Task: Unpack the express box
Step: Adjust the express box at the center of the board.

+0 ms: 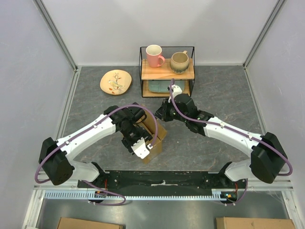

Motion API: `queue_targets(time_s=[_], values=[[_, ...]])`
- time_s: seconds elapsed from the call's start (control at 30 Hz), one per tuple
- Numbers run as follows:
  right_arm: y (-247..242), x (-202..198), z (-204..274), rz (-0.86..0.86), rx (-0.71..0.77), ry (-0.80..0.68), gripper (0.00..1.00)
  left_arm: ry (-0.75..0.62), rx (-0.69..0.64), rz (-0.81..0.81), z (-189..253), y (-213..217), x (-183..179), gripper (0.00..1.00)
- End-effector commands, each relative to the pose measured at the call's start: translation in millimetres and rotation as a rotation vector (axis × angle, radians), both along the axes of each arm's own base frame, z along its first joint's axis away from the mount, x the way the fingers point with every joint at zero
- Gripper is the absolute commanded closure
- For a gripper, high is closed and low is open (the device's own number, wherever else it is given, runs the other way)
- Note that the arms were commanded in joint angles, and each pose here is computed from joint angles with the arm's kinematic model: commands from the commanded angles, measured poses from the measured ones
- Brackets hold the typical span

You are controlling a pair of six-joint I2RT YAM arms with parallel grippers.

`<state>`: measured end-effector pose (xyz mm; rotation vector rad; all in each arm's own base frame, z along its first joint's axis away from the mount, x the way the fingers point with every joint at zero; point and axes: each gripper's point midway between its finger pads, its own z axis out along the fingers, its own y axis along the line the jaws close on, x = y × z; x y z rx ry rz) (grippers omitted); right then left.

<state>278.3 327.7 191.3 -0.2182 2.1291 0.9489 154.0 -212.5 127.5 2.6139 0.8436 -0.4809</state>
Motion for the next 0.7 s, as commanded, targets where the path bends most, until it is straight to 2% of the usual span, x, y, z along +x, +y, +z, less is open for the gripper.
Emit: queue_targets(time_s=[0.0, 0.3, 0.4, 0.53, 0.67], values=[[23.7, 0.8, 30.9, 0.042, 0.093, -0.040, 1.00, -0.006, 0.044, -0.011, 8.5, 5.2, -2.4, 0.28], [42.4, -8.2, 39.3, 0.086, 0.096, -0.049, 1.00, 0.058, 0.064, 0.034, 19.8, 11.7, -23.2, 0.30], [46.9, -12.9, 42.6, 0.098, 0.100, -0.051, 1.00, 0.084, 0.063, 0.055, 25.0, 12.0, -30.5, 0.36], [45.7, -18.6, 44.8, 0.097, 0.084, -0.064, 1.00, 0.144, 0.126, 0.086, 18.5, 23.0, -45.2, 0.60], [19.3, -4.7, 57.4, -0.001, -0.014, -0.141, 1.00, 0.184, 0.128, 0.132, 14.0, 24.8, -54.6, 0.62]])
